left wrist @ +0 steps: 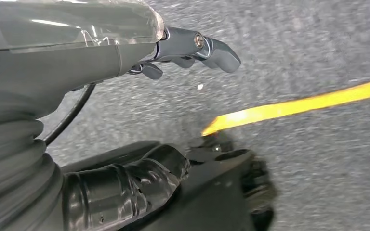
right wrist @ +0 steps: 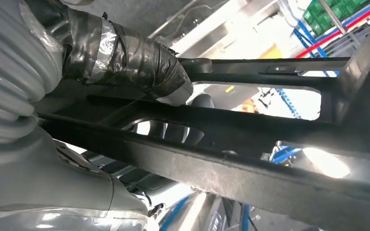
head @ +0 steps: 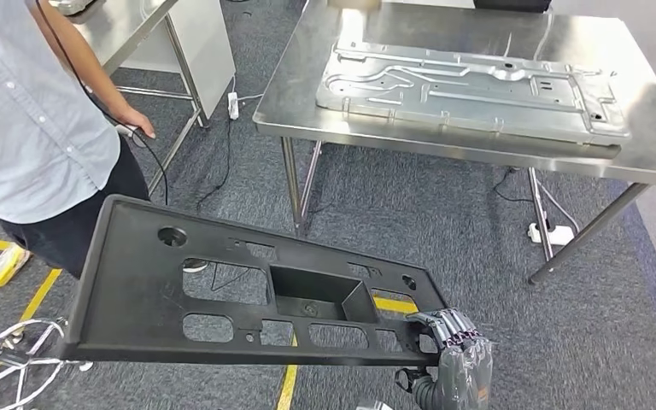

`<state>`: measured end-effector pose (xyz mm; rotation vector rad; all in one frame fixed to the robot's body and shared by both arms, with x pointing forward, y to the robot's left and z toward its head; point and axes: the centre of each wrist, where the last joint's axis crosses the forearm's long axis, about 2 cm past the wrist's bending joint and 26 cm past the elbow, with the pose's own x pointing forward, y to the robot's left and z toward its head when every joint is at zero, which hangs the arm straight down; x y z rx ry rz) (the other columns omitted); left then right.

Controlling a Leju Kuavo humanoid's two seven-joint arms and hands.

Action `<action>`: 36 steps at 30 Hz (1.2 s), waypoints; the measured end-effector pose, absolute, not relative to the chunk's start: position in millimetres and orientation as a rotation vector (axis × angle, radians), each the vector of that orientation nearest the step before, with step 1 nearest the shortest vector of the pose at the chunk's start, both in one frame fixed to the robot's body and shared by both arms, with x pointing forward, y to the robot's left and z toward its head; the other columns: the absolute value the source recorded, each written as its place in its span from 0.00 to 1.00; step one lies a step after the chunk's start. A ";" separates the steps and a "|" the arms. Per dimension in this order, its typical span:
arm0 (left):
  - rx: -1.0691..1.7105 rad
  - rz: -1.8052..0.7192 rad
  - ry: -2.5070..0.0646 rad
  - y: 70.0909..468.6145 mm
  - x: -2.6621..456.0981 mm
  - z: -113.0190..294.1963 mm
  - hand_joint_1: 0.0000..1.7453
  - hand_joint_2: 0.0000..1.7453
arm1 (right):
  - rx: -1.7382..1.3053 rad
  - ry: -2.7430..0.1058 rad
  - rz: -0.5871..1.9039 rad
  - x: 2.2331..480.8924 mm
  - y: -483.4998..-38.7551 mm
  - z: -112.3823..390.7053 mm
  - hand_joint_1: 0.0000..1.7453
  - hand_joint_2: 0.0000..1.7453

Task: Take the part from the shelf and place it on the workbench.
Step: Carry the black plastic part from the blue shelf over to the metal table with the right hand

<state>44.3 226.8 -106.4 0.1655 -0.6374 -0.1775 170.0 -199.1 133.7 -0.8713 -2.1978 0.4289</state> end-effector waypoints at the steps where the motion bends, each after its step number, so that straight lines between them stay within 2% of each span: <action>1: 0.165 -0.178 -0.639 226.8 44.8 -106.3 0.00 1.00 | -0.874 -2.201 0.430 170.2 -199.2 133.9 1.00 1.00; 36: 0.176 -0.193 -0.638 230.9 44.9 -106.8 0.00 1.00 | -1.179 -2.216 0.297 172.3 -249.4 157.4 1.00 1.00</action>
